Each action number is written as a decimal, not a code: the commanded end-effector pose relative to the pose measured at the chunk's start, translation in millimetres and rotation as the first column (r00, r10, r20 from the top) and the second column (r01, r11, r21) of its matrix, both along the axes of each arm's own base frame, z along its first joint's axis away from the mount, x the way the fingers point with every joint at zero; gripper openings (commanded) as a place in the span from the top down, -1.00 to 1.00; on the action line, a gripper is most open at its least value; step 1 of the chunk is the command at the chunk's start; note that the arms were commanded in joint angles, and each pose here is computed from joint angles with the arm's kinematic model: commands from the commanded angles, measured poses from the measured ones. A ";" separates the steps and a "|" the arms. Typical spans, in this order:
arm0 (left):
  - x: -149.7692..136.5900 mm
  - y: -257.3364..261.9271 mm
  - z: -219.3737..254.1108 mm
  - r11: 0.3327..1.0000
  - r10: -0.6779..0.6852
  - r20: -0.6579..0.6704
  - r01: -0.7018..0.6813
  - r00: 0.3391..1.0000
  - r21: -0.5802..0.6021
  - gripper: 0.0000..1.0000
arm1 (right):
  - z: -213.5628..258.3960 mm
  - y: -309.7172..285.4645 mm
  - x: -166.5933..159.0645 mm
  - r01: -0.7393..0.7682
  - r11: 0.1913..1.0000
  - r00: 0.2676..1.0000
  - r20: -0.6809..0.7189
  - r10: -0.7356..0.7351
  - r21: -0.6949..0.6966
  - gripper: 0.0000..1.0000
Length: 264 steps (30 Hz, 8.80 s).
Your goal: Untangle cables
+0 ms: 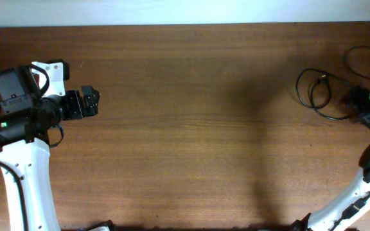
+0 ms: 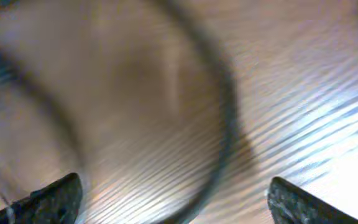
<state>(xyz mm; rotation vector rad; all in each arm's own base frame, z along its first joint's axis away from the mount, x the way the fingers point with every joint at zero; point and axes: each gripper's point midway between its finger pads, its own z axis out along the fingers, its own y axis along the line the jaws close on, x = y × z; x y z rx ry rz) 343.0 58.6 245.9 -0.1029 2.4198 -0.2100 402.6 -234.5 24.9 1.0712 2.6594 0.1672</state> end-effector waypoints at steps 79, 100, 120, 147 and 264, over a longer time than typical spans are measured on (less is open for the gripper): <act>-95.1 -76.2 -39.1 0.993 -0.086 0.828 -0.022 0.554 0.117 -0.98 | 195.8 332.9 -23.8 -0.714 0.686 0.659 0.194 0.727 -0.142 -0.98; -97.2 -54.2 -89.7 0.981 -0.019 0.700 -0.124 0.714 0.153 -0.98 | 195.8 332.9 -23.8 -0.714 0.686 0.659 0.194 0.727 -0.142 -0.98; -97.2 -54.2 -89.7 0.980 -0.019 0.700 -0.124 0.714 0.153 -0.98 | 229.3 322.6 -26.2 -0.669 0.700 0.653 0.250 0.715 -0.250 -0.98; -97.2 -54.2 -89.7 0.980 -0.019 0.700 -0.124 0.714 0.153 -0.98 | 160.0 273.8 -139.7 -0.098 0.838 0.219 0.809 0.545 -0.538 -0.98; -97.2 -54.2 -89.7 0.980 -0.019 0.700 -0.124 0.714 0.153 -0.98 | 132.7 263.1 -158.4 -0.103 0.827 0.298 0.776 0.555 -0.552 -0.98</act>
